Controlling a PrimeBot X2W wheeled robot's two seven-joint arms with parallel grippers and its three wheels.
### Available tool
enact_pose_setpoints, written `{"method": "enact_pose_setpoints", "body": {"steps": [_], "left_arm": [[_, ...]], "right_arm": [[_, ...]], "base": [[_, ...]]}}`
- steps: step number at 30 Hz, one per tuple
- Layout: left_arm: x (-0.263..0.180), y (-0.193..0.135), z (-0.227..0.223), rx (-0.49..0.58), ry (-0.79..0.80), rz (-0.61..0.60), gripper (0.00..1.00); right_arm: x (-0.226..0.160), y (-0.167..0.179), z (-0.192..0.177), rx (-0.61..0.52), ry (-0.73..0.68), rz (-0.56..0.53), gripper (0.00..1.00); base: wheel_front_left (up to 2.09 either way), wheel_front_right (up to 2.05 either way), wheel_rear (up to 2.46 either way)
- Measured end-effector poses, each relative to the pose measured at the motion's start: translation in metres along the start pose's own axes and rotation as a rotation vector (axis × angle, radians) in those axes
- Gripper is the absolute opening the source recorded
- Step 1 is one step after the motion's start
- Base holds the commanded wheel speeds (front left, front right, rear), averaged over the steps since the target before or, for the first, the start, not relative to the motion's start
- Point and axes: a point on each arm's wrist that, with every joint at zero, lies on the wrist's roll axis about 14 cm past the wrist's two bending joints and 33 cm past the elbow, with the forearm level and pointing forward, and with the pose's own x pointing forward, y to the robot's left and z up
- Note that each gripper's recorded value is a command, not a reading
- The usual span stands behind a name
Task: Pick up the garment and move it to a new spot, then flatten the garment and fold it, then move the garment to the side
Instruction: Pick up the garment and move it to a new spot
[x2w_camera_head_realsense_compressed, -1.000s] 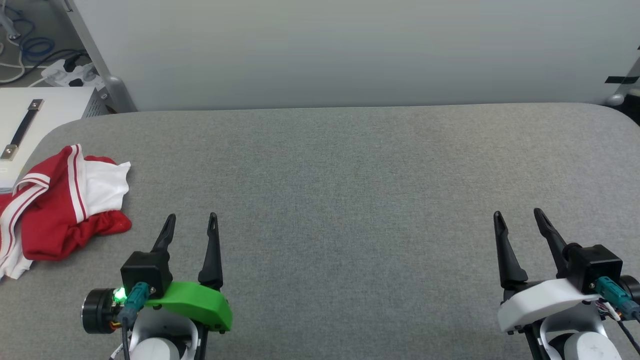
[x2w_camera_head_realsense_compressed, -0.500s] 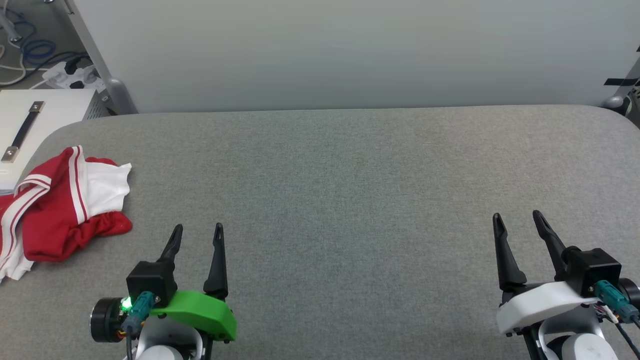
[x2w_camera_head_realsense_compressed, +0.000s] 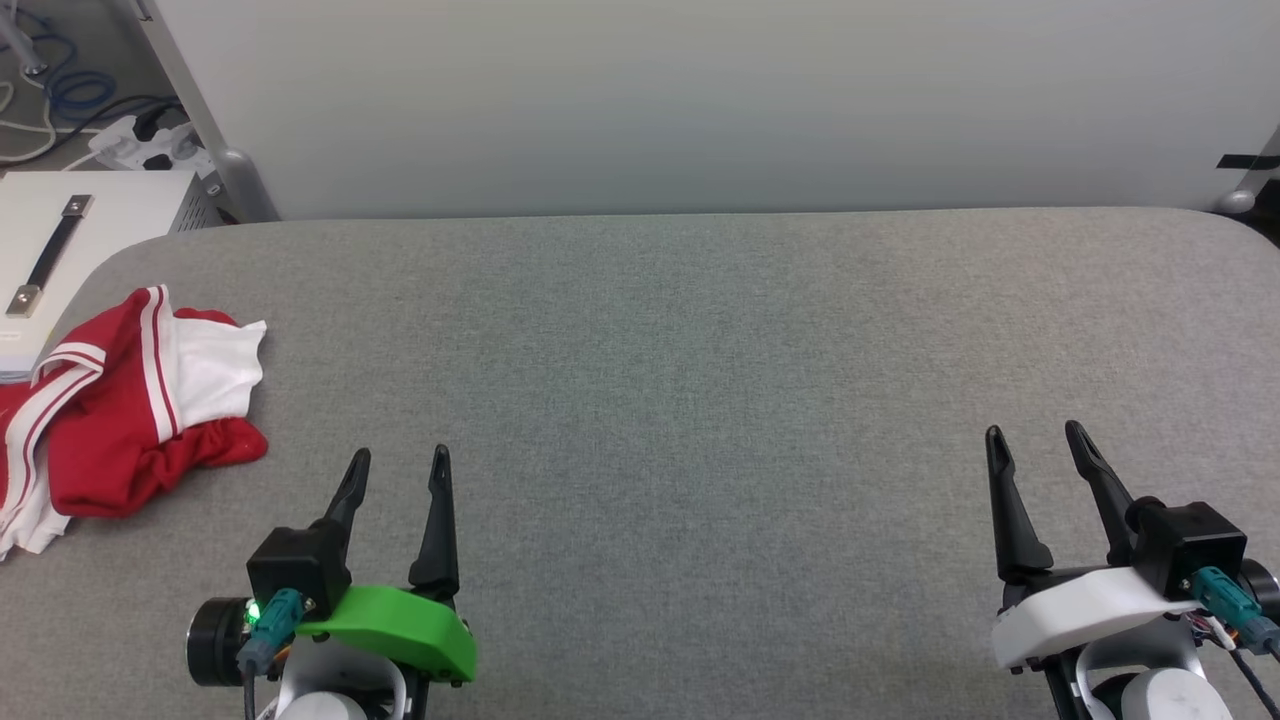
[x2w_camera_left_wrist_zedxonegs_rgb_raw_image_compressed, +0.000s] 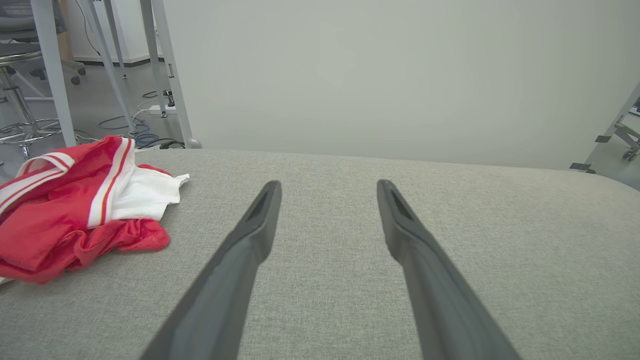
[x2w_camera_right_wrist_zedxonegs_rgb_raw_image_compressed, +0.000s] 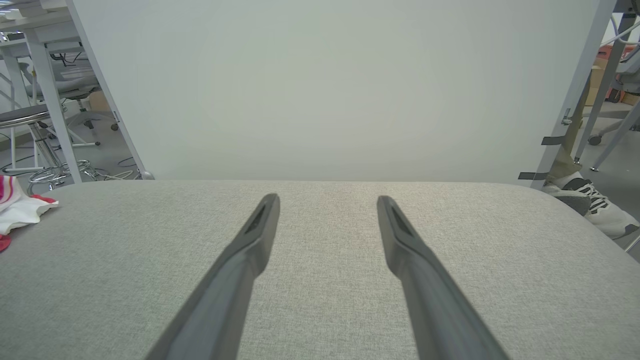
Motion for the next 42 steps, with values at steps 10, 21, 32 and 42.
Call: {"method": "enact_pose_setpoints", "body": {"steps": [10,21,32,42], "left_arm": [[-0.006,0.011,-0.001,-0.019,-0.008,0.032,1.0],[-0.039,0.055,0.007,-0.032,-0.045,0.181,1.0],[-0.092,0.102,0.014,-0.027,-0.079,0.36,1.0],[-0.138,0.129,0.021,-0.029,-0.121,0.494,1.0]], "right_arm": [[0.008,0.016,-0.002,0.014,-0.012,0.048,1.0],[0.028,0.079,0.001,0.065,-0.044,0.232,1.0],[0.037,0.145,0.002,0.119,-0.056,0.42,1.0],[0.033,0.203,-0.003,0.157,-0.043,0.584,1.0]], "base": [[0.0,0.0,0.0],[0.0,0.0,0.0],[0.0,0.0,0.0],[0.0,0.0,0.0]]}}
